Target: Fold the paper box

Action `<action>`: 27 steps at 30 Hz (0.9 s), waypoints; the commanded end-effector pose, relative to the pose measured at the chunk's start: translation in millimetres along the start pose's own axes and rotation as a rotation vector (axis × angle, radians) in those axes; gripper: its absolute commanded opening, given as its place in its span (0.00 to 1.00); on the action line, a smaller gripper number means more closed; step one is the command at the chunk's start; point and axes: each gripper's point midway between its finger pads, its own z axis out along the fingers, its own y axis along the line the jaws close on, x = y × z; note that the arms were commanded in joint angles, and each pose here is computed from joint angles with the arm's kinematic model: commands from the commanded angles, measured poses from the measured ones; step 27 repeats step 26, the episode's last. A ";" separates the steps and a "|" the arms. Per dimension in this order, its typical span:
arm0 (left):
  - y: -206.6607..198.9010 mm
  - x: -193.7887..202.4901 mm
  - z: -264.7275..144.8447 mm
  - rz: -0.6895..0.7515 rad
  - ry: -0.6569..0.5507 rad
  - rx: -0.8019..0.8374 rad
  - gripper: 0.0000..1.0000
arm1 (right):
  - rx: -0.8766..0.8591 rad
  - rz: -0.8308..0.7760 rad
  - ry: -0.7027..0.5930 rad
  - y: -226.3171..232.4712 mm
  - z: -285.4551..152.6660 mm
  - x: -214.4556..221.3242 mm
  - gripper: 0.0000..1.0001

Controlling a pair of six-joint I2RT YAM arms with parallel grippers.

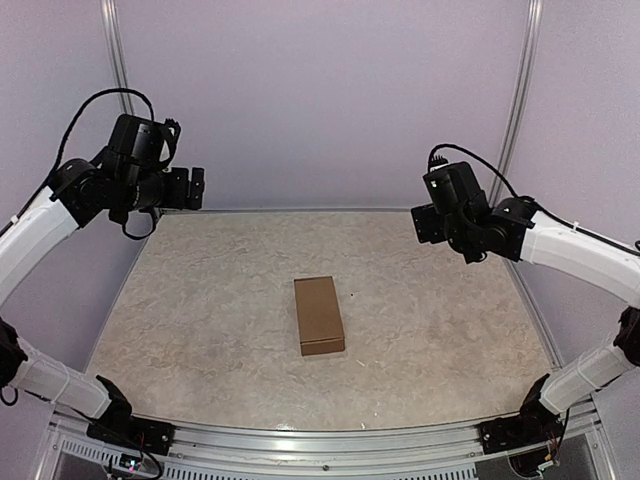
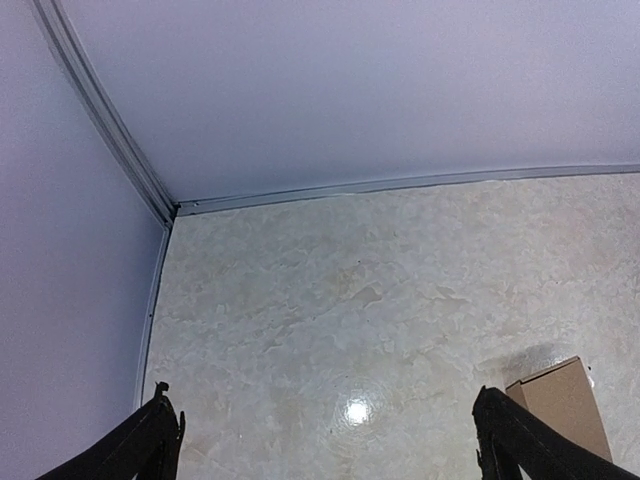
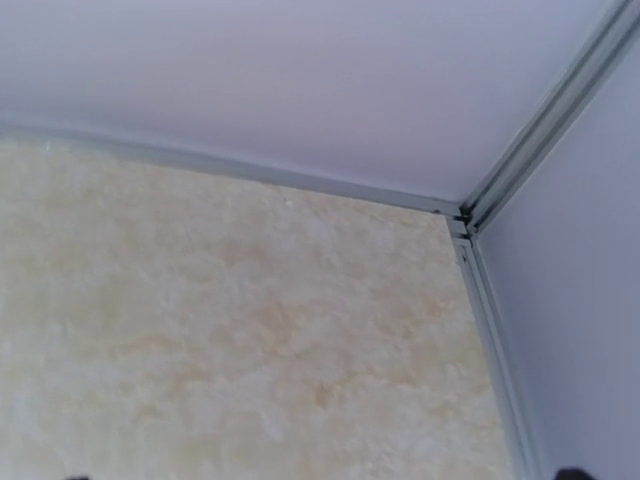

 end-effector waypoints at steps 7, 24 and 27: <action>11.8 12.9 -28.7 0.130 -0.107 0.070 0.99 | 0.038 -0.194 -0.095 -39.4 -42.3 -11.8 1.00; -1.1 45.2 -9.0 0.146 -0.138 0.118 0.99 | 0.055 -0.176 -0.278 -72.0 -70.1 -20.0 1.00; -1.7 46.5 -6.7 0.150 -0.130 0.115 0.99 | 0.046 -0.170 -0.278 -68.9 -68.9 -20.5 0.99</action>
